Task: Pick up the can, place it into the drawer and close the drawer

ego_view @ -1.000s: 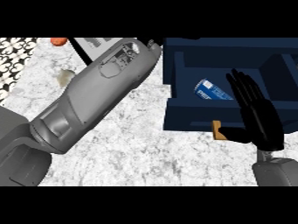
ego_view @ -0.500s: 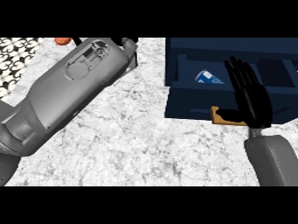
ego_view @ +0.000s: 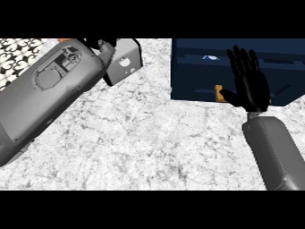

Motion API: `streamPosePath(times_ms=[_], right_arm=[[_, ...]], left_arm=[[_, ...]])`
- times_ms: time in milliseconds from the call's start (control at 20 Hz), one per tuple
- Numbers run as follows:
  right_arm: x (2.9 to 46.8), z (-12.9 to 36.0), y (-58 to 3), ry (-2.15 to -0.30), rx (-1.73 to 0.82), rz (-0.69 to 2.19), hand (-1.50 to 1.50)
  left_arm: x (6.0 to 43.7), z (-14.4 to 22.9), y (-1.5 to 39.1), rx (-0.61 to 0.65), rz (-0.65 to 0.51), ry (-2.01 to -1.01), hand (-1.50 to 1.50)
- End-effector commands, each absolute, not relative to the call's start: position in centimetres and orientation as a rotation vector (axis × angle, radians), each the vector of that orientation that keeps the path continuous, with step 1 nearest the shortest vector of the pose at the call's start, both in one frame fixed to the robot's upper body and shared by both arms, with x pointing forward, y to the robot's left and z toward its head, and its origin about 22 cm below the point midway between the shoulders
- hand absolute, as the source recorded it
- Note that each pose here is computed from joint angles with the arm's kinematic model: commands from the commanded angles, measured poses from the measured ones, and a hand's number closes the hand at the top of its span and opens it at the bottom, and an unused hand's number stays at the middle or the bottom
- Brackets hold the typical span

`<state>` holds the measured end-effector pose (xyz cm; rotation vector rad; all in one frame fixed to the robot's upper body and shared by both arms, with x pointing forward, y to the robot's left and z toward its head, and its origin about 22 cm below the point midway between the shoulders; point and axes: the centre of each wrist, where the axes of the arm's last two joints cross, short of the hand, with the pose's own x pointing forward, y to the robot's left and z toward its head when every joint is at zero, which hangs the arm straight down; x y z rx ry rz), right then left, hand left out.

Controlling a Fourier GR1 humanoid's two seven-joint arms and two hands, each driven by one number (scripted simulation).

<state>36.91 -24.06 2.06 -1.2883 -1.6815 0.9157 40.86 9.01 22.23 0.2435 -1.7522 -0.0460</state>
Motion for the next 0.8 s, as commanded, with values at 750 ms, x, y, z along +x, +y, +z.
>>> streamPosePath(times_ms=[750], right_arm=[[44.6, 6.2, -21.6, -1.68, -1.389, 0.831, -1.5]], left_arm=[[37.7, 17.2, 13.3, 0.251, -0.072, -1.727, -1.5]])
